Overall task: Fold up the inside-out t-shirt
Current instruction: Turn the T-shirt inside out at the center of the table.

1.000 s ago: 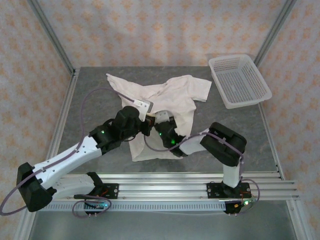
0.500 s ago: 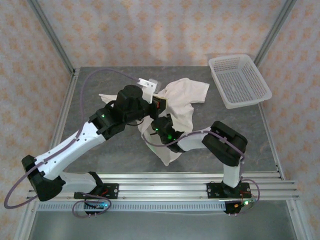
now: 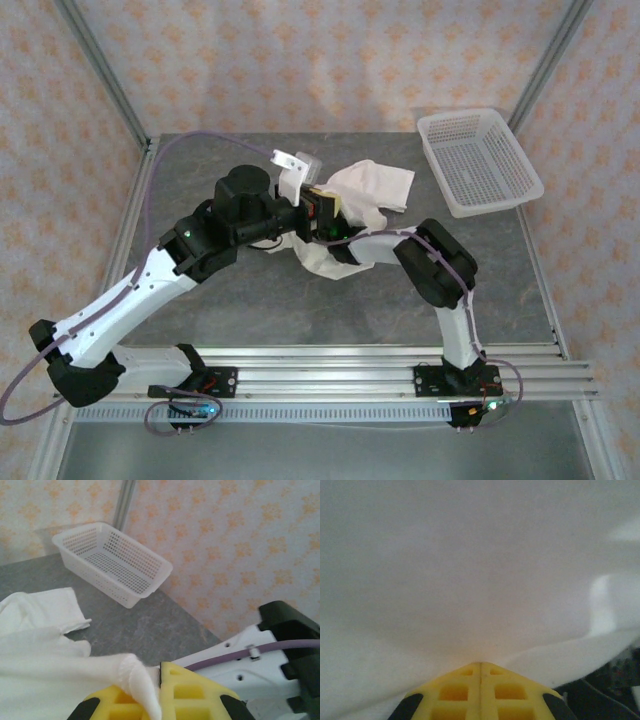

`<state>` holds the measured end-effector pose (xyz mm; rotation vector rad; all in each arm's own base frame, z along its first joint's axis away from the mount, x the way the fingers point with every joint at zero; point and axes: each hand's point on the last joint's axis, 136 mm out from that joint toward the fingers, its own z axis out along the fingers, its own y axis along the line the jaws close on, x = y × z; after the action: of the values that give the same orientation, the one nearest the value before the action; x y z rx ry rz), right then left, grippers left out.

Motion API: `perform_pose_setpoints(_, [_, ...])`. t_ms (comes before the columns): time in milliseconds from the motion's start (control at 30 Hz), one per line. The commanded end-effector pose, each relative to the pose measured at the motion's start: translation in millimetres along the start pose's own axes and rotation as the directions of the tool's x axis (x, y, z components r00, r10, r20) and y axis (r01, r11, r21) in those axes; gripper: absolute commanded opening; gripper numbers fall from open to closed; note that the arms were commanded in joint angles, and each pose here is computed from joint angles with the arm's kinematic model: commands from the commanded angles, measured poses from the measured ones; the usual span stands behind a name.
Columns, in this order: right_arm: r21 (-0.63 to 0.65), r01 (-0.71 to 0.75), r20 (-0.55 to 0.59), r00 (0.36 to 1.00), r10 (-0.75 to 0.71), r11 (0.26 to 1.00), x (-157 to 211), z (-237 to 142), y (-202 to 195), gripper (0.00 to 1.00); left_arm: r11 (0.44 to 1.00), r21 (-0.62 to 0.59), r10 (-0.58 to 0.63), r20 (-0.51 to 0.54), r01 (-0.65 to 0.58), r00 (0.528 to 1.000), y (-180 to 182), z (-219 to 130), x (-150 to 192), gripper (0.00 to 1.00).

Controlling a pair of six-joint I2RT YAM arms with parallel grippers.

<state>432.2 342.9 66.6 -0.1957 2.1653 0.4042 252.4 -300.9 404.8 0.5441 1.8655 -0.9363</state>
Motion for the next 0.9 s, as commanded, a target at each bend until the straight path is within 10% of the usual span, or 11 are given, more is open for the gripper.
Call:
perform_pose_setpoints(0, [-0.048, -0.078, -0.130, 0.989, 0.071, 0.996, 13, 3, 8, 0.00, 0.990, 0.125, 0.060, 0.030, -0.063, 0.998, -37, -11, -15, 0.00])
perform_pose_setpoints(200, [-0.041, -0.171, -0.096, 0.981, 0.166, 0.984, -40, -11, 6, 0.00, 0.976, 0.180, 0.117, 0.032, -0.121, 0.993, -60, -18, -13, 0.00])
perform_pose_setpoints(600, [0.179, -0.068, -0.244, 0.963, 0.111, 0.981, -6, 36, -28, 0.00, 0.872, 0.419, 0.255, 0.058, -0.255, 0.965, -128, -41, 1, 0.00])
perform_pose_setpoints(867, [0.028, 0.084, -0.482, 0.874, -0.060, 0.996, 39, -7, -12, 0.48, 0.929, 0.221, 0.298, 0.022, -0.296, 0.954, -84, -43, 21, 0.00])
